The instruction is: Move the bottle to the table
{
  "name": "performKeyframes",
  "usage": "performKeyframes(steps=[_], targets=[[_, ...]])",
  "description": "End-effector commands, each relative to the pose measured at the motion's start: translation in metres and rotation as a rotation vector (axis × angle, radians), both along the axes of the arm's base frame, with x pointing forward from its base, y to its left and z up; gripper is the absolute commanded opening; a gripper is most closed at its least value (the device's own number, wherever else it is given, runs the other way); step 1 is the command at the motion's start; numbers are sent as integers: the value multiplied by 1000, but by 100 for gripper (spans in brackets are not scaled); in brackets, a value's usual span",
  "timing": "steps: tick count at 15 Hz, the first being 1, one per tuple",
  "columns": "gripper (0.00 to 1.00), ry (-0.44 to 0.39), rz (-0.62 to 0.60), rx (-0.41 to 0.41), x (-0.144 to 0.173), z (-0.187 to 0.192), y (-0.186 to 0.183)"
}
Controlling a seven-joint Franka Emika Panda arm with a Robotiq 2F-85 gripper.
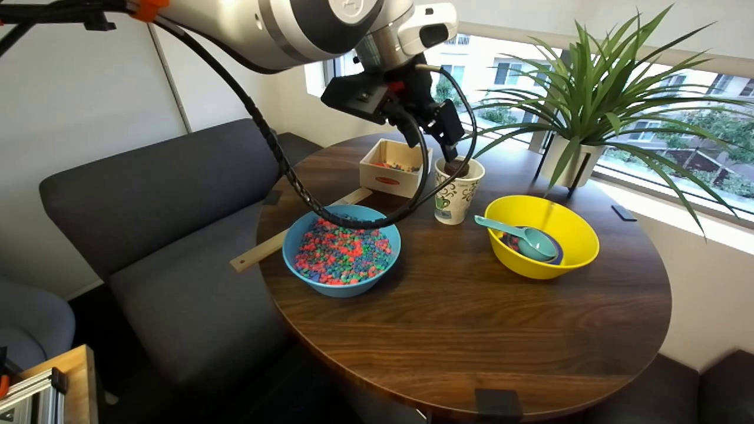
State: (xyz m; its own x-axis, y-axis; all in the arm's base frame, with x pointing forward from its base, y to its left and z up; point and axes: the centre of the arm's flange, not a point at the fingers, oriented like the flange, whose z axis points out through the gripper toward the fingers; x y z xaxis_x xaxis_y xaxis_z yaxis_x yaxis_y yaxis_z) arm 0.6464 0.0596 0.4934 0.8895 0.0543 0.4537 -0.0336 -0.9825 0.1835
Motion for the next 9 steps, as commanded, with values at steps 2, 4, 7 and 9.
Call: performKeyframes(steps=[2,4,7,9], targets=[[100,36,1,49,21,-5,-8],[100,58,10,96,43,-3,-22],[100,59,5,118,71,1,-34],[93,63,-6,97,84,3,-37]])
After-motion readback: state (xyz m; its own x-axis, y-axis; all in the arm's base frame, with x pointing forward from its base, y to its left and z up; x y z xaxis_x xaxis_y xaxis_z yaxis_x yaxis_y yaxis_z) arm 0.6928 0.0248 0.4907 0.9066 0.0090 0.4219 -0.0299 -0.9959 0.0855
